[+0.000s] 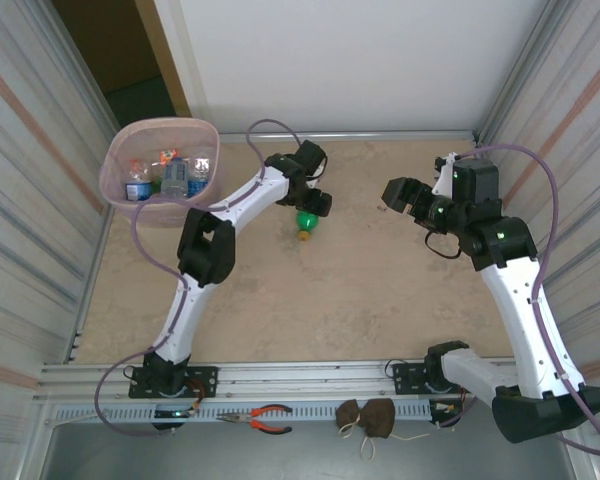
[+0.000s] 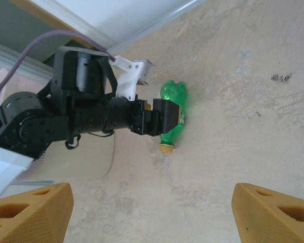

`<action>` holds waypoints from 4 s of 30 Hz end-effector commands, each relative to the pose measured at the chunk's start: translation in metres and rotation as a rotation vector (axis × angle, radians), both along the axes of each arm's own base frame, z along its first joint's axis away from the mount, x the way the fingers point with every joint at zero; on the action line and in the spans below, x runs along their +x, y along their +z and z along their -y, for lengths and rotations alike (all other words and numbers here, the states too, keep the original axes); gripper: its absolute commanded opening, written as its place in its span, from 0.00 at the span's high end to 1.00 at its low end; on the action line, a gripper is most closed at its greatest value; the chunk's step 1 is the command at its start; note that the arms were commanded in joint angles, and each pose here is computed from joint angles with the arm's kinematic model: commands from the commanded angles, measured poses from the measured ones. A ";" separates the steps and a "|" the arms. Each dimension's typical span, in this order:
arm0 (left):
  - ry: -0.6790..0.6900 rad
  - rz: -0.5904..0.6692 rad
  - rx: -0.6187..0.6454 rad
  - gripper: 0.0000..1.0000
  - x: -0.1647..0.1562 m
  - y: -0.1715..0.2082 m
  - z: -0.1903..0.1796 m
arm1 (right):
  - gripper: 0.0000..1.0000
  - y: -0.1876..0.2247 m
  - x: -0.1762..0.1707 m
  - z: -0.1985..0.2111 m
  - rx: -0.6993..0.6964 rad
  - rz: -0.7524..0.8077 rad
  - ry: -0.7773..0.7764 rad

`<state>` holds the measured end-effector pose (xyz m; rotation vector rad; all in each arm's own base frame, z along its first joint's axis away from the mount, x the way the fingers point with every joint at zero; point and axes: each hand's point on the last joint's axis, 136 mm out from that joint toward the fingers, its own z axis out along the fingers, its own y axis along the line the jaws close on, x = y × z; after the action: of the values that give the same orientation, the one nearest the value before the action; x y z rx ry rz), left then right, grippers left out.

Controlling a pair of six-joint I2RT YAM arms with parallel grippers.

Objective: Put the plastic bottles in the bin

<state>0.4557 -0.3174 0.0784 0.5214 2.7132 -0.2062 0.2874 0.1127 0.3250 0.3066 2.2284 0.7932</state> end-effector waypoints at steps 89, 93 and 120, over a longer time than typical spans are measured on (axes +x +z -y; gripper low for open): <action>1.720 0.203 -0.961 0.38 0.039 0.234 -0.329 | 0.20 -0.016 0.011 -0.010 0.016 -0.025 0.038; 1.723 0.220 -0.977 0.28 0.032 0.242 -0.329 | 0.20 -0.018 0.011 -0.009 0.017 -0.030 0.035; 0.948 0.581 -0.837 0.22 -0.085 0.371 -0.290 | 0.19 0.000 -0.003 -0.003 0.009 0.019 0.036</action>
<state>0.3933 -0.0071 0.4296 -1.1368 1.7079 -0.7757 0.2909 0.1213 0.3157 0.2812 2.2413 0.8420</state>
